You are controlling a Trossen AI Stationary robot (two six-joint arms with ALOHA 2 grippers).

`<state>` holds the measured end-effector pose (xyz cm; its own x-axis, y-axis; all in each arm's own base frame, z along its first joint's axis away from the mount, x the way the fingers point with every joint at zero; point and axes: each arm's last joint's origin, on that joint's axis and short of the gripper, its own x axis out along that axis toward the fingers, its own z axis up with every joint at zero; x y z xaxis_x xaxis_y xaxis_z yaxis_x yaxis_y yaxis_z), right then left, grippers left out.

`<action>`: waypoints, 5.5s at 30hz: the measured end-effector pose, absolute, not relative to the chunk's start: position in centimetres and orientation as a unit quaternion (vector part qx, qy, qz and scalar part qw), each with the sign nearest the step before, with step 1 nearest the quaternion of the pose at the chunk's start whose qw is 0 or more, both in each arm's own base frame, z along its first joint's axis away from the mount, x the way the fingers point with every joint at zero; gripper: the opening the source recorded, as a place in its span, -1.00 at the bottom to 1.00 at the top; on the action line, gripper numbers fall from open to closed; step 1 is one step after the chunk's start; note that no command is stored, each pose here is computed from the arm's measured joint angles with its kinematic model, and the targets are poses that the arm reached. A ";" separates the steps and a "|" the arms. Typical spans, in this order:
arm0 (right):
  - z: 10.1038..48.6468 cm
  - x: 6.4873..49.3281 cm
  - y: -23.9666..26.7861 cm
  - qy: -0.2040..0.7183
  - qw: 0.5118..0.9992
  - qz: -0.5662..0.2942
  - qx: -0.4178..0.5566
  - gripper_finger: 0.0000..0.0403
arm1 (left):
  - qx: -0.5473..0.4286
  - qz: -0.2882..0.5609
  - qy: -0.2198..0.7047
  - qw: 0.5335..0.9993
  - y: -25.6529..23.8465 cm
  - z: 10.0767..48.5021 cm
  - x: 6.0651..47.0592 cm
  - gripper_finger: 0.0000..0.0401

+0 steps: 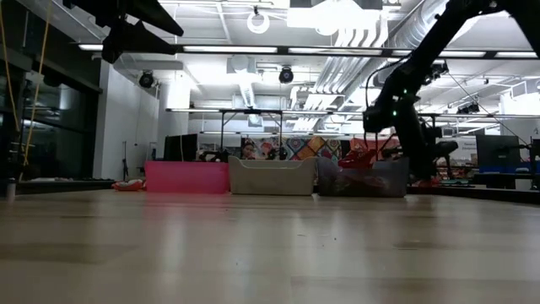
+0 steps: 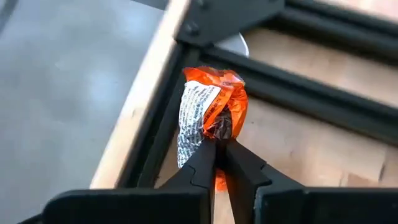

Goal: Sort candy
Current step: Put the orange candy into the red bin

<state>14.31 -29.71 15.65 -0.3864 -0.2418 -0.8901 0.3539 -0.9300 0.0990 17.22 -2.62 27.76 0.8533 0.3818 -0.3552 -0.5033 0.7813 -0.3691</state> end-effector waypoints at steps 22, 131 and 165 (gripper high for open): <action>34.0 17.7 -19.4 0.104 0.683 -0.662 0.290 -1.00 | -0.160 0.197 0.046 0.966 -2.0 30.8 14.9 -0.16; 29.8 33.4 -7.7 0.352 0.919 0.046 0.170 0.12 | -0.104 0.194 -0.017 0.975 -2.2 32.3 15.9 -0.16; 30.7 27.1 1.8 0.031 0.992 -0.002 0.118 0.11 | -0.116 -0.007 0.172 0.978 -5.2 32.7 20.7 -0.17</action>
